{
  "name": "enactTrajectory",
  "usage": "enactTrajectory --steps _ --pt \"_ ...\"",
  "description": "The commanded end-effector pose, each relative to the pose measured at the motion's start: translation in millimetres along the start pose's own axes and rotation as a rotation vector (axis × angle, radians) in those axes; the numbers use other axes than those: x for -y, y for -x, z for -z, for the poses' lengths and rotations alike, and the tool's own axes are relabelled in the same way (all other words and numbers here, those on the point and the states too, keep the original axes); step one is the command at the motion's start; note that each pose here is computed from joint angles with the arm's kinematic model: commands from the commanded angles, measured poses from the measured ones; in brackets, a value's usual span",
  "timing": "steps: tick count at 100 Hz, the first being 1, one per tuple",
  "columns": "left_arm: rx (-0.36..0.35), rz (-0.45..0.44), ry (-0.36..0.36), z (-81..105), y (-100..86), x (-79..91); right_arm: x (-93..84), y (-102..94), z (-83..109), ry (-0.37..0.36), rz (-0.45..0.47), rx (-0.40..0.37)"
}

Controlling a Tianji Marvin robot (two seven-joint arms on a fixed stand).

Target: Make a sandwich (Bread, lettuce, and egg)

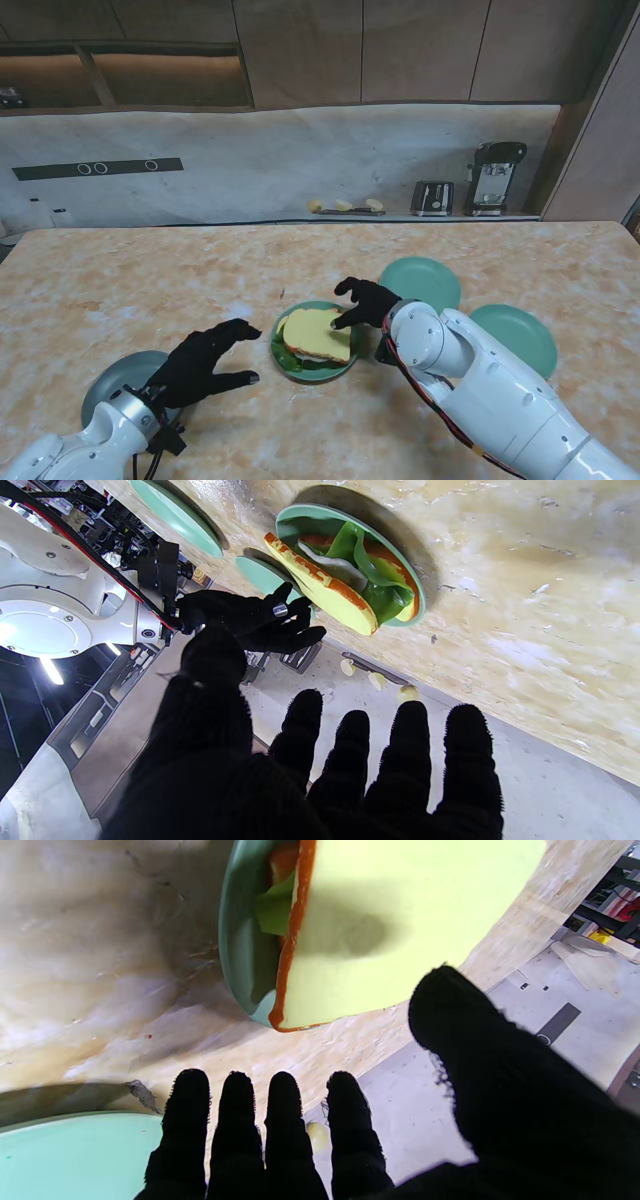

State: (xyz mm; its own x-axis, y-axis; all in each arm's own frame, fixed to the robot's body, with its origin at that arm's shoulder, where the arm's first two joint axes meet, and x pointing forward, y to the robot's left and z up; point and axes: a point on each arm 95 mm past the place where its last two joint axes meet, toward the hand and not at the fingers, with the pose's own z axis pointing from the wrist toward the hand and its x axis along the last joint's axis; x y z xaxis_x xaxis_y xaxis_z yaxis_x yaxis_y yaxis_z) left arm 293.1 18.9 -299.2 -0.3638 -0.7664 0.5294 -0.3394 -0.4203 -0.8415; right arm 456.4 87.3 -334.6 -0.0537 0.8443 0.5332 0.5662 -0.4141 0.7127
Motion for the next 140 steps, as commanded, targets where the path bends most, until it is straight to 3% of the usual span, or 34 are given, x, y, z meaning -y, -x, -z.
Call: enactTrajectory --steps 1,25,48,74,110,140 --pt "0.008 0.001 0.019 0.2 0.6 -3.5 2.3 0.3 -0.1 -0.008 0.006 -0.015" --pt "0.015 0.004 0.003 -3.3 1.8 -1.1 -9.7 2.3 15.1 0.127 0.005 -0.088" --pt "0.010 0.006 -0.037 -8.3 -0.6 2.1 -20.9 12.2 46.9 0.219 -0.014 -0.158" --pt "0.020 0.028 -0.062 -14.1 -0.4 2.6 -20.1 29.1 86.4 0.280 -0.033 -0.212" --pt "0.020 0.090 -0.076 -21.7 3.9 -2.6 1.8 58.9 128.1 0.342 -0.046 -0.251" --pt "0.050 0.112 -0.059 -21.6 8.2 -11.9 31.1 83.4 153.9 0.383 -0.057 -0.197"
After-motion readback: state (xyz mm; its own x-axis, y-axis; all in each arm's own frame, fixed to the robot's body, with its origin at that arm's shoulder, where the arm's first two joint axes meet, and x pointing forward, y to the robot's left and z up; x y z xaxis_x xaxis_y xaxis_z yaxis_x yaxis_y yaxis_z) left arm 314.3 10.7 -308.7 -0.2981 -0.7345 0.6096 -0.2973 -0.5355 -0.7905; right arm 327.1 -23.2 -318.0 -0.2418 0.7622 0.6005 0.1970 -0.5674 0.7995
